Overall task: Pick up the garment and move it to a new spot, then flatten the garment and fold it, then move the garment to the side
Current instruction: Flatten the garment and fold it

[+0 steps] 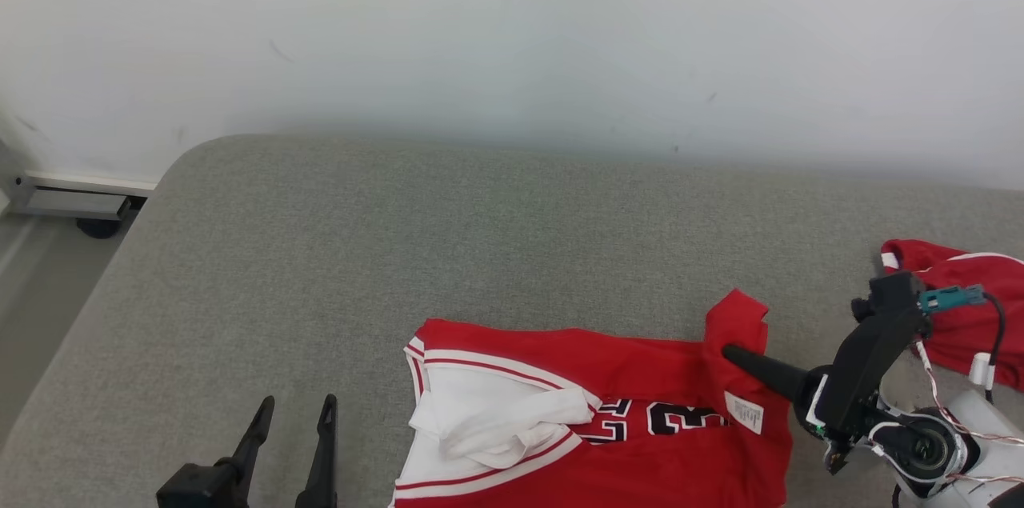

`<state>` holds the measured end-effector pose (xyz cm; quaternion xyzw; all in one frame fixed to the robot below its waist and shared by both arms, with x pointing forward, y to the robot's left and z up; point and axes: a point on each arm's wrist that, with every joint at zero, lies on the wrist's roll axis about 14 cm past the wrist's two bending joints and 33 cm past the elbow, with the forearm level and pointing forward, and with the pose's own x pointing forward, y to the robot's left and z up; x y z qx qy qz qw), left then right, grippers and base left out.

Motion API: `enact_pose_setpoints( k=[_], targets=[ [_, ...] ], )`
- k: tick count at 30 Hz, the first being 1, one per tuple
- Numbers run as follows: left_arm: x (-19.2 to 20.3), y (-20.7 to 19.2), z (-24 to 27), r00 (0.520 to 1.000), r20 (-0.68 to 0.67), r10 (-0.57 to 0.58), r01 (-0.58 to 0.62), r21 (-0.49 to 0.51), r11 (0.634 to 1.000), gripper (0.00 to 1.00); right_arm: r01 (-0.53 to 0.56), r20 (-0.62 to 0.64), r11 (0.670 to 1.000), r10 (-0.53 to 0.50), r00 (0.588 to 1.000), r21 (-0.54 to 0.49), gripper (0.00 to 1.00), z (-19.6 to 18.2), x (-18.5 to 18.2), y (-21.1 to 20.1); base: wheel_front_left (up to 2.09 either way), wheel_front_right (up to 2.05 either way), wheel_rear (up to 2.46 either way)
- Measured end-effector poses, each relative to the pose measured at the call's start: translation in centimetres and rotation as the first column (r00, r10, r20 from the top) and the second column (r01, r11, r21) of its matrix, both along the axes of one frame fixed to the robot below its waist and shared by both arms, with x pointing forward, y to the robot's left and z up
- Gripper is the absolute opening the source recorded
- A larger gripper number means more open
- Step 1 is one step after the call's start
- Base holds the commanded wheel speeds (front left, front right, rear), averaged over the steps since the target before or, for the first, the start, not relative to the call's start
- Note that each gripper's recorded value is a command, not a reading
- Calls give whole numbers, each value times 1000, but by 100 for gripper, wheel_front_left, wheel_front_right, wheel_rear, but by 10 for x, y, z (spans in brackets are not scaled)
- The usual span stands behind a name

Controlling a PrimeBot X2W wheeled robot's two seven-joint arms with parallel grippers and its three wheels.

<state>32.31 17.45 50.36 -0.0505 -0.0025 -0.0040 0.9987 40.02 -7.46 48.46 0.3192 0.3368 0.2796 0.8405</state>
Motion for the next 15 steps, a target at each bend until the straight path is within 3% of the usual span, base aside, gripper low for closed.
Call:
enact_pose_setpoints(
  k=[10,15],
  targets=[
    [-12,11,-3,999,-22,44,-44,0,999,100,-169,-20,971,175,984,168,0,21,-20,72,0,0,0],
    [-18,20,-5,996,-30,79,-79,-4,997,100,-235,5,950,240,971,203,0,37,-21,106,0,0,0]
  ],
)
